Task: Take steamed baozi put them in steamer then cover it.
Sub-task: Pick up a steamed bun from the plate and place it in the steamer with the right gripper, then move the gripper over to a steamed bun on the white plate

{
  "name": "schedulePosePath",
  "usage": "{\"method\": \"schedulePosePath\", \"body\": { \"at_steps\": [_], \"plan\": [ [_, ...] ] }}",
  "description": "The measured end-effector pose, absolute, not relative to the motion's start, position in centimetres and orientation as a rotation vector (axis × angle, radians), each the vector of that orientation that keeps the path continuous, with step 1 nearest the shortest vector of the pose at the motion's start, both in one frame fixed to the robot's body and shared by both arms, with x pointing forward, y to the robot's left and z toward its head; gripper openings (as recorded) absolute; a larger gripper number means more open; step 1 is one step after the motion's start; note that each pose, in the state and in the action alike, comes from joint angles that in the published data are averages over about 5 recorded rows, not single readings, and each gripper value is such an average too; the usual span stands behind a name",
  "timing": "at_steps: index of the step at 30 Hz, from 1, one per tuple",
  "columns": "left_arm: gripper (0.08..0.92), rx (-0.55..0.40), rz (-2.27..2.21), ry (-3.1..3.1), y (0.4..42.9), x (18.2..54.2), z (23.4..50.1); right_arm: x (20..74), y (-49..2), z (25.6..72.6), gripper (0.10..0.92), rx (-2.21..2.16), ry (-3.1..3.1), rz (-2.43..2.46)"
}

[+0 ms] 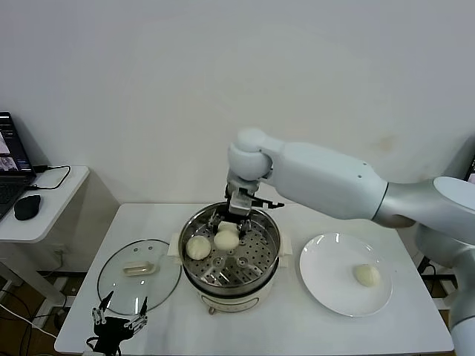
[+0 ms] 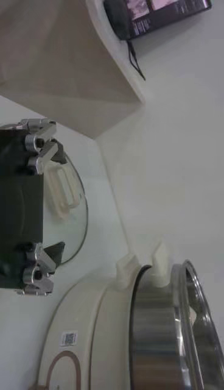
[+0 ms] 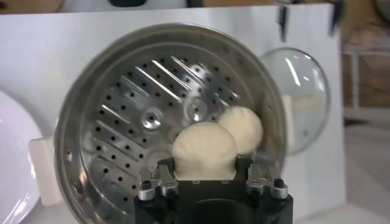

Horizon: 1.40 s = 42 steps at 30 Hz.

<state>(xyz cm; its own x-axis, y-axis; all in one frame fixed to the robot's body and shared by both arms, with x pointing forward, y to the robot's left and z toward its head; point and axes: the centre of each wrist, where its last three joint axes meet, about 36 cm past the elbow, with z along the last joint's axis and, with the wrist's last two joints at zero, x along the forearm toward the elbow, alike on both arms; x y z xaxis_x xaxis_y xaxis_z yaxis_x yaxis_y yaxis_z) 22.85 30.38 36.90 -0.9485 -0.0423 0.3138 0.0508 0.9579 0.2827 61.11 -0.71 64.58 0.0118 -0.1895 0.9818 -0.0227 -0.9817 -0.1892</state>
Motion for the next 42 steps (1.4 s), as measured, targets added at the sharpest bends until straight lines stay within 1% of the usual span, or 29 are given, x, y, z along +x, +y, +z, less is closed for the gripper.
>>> {"method": "schedulePosePath", "body": {
  "at_steps": [12,23,26,30,33,38,42],
  "plan": [
    [0.823,-0.012,-0.402,-2.792,30.2,23.1,36.8,58.7,1.7,61.4,0.612,-2.172,0.065,-2.054],
    [0.823,-0.012,-0.404,-2.794,30.3,23.2,36.8,58.0,2.0,59.7,0.619,-2.202,0.019,-2.042],
    [0.823,-0.014,-0.401,-2.794,30.3,23.2,36.8,58.0,2.0,59.6,0.658,-2.207,0.033,-2.046],
    [0.823,-0.016,-0.398,-2.794,30.2,23.2,36.7,58.2,1.7,60.2,0.763,-2.205,0.077,-2.066],
    [0.823,-0.019,-0.397,-2.793,30.1,23.2,36.7,58.4,1.4,61.1,0.811,-2.201,0.128,-2.081],
    [0.823,-0.030,-0.397,-2.798,30.0,23.4,36.8,58.8,0.1,63.6,0.822,-2.184,0.271,-2.116],
    [0.823,-0.046,-0.399,-2.803,29.9,23.5,37.0,59.2,-2.4,66.3,0.823,-2.169,0.471,-2.165]
  ]
}}
